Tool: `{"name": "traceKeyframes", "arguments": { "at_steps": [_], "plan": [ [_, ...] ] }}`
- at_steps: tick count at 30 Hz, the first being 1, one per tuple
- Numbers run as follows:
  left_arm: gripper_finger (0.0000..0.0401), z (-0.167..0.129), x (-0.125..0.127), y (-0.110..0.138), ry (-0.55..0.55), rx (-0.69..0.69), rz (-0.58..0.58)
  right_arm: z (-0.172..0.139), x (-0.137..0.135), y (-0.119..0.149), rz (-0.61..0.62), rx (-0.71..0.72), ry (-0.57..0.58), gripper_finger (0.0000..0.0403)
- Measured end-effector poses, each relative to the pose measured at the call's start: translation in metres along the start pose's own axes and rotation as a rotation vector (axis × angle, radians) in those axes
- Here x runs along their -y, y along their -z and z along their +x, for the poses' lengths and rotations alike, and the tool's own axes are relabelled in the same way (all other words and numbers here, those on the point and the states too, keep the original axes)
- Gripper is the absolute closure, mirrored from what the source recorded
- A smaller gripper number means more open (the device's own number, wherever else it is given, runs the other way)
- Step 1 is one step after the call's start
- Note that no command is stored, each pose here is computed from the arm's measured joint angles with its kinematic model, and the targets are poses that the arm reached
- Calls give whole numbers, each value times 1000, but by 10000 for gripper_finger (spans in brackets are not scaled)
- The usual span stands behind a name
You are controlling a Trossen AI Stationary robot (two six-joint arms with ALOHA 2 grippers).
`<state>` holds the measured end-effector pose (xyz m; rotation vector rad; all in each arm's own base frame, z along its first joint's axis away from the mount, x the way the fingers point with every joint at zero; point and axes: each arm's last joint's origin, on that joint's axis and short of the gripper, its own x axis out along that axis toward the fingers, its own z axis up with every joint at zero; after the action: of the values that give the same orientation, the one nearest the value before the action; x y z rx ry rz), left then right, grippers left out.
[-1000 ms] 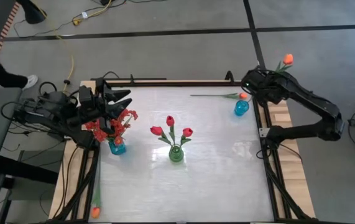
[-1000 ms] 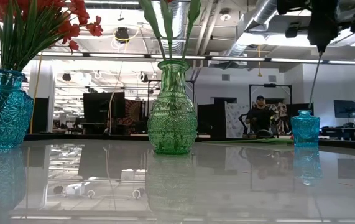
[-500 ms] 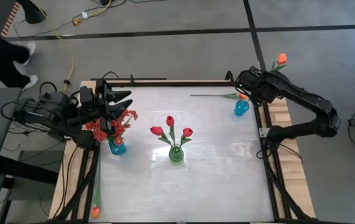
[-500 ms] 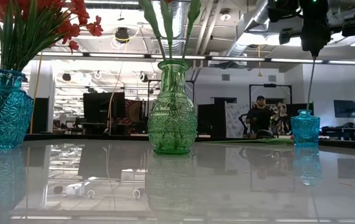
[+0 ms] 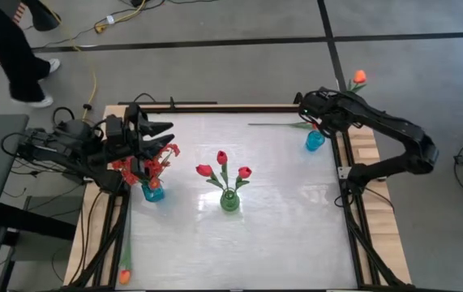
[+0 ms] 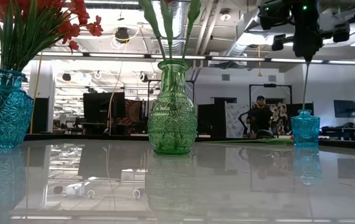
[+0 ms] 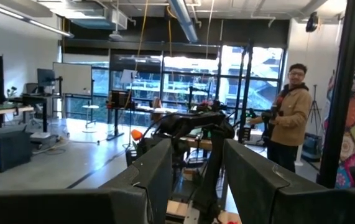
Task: Sort flowers into vase by color
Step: Put the bottom right orange flower into the right blue vase
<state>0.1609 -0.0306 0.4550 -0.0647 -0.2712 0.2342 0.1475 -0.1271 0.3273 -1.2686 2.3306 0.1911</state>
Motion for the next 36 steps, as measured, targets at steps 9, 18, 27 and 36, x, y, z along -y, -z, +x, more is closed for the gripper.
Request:
{"name": "traceKeyframes", "arguments": {
  "at_steps": [9,18,27,36],
  "plan": [
    [267,0,0,0,0,-5,10,-2,13,-15,-70,14,5,368],
    [267,0,0,1,0,-8,12,-5,17,-23,-44,56,12,366],
    [267,0,0,1,0,-8,23,-7,17,-24,-21,64,21,353],
    [267,0,0,1,0,-8,23,-7,17,-24,0,78,19,351]
  ]
}}
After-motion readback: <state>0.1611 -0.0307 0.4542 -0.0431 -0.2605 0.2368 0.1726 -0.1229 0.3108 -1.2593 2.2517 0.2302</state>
